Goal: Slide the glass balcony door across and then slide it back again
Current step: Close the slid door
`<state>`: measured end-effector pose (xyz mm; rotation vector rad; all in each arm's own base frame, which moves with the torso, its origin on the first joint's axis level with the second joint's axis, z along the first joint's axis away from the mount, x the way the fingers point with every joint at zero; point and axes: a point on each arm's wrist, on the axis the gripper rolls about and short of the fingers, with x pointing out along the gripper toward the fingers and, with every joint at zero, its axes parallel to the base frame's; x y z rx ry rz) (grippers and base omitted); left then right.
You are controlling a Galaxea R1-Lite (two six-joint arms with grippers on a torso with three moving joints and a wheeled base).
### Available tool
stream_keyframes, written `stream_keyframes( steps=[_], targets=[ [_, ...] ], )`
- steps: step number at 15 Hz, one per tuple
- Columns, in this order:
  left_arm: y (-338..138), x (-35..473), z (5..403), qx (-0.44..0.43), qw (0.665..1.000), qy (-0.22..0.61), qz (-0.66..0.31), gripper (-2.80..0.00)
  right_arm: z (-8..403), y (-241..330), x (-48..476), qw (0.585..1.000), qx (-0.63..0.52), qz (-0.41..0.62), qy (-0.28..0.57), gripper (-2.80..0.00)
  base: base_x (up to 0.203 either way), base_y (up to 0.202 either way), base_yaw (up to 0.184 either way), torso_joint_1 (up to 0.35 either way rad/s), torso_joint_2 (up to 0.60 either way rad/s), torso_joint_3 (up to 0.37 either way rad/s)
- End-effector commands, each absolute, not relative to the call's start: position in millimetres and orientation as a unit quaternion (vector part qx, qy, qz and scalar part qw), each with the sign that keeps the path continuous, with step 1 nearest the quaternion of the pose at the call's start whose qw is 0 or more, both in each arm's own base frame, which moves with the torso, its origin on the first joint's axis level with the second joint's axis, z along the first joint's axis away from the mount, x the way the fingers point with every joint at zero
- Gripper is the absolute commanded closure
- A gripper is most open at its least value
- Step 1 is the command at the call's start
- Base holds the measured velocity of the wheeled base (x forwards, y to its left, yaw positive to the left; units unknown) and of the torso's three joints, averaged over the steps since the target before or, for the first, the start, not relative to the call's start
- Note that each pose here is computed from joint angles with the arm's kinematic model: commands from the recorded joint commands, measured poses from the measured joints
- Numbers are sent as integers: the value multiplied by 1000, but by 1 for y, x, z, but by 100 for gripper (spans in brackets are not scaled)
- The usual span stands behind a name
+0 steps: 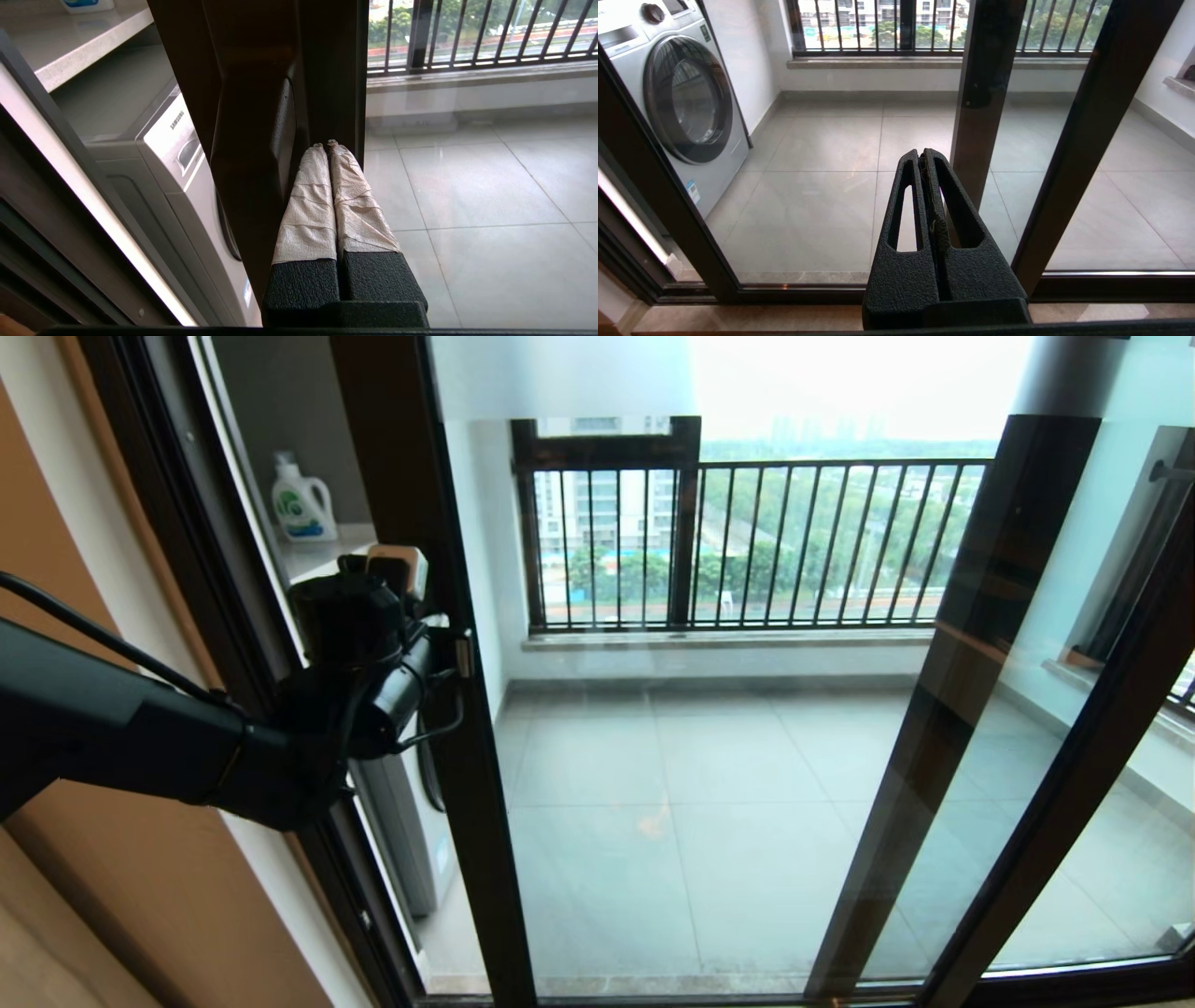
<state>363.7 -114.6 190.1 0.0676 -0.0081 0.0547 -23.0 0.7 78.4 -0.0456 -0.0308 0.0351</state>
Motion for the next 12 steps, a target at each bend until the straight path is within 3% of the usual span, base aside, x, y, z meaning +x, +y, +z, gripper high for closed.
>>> stream_keyframes(
  steps=[1, 12],
  targets=[
    [-102, 364, 190, 34, 999, -5, 42, 0, 75, 1, -22, 1000, -23, 18, -9, 0, 0, 0, 0, 0, 0, 0],
    [-59, 372, 192, 32, 996, -30, 77, 0, 75, 1, -22, 1000, -23, 18, -9, 0, 0, 0, 0, 0, 0, 0]
  ],
)
